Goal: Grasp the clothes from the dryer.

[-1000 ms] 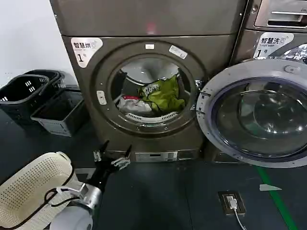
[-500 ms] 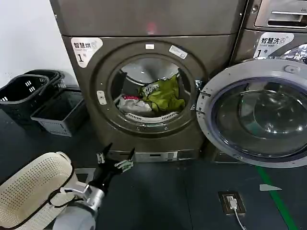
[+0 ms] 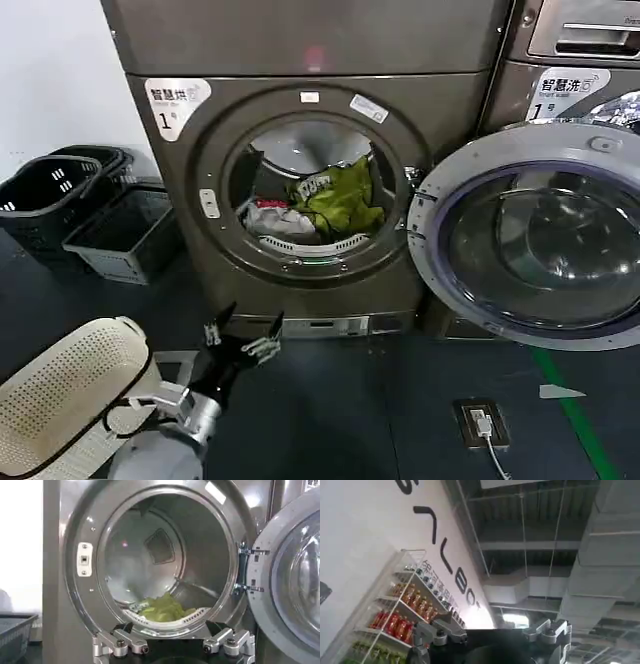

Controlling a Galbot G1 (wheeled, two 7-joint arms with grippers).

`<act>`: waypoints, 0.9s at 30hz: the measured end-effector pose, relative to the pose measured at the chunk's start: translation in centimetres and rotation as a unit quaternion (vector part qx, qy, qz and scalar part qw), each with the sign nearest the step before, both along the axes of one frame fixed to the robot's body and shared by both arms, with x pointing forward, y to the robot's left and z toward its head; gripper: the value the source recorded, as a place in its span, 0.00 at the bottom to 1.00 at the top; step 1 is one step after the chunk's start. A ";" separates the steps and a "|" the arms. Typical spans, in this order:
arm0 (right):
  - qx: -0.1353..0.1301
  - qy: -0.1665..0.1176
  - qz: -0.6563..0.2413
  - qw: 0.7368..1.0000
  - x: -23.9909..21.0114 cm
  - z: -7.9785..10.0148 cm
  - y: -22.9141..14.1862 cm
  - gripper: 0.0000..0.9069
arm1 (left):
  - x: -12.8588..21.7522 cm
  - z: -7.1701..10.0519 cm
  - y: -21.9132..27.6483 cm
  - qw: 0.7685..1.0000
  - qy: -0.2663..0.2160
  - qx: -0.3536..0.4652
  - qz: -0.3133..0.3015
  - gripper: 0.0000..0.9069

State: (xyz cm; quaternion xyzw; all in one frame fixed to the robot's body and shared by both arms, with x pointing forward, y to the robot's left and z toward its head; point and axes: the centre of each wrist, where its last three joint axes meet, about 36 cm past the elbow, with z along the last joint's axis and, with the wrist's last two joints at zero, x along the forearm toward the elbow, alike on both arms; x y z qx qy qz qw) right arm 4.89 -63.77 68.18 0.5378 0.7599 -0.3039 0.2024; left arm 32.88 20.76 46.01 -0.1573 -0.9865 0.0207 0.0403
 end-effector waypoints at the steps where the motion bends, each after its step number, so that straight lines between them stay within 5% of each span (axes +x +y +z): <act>1: 0.000 0.001 0.001 1.000 0.0 0.0 0.0 1.00 | 0.0 0.0 0.0 1.000 0.001 0.000 0.000 1.00; 27: -0.002 0.013 0.000 1.000 0.0 0.1 -0.2 1.00 | -0.7 0.3 0.2 1.000 0.006 0.018 0.003 1.00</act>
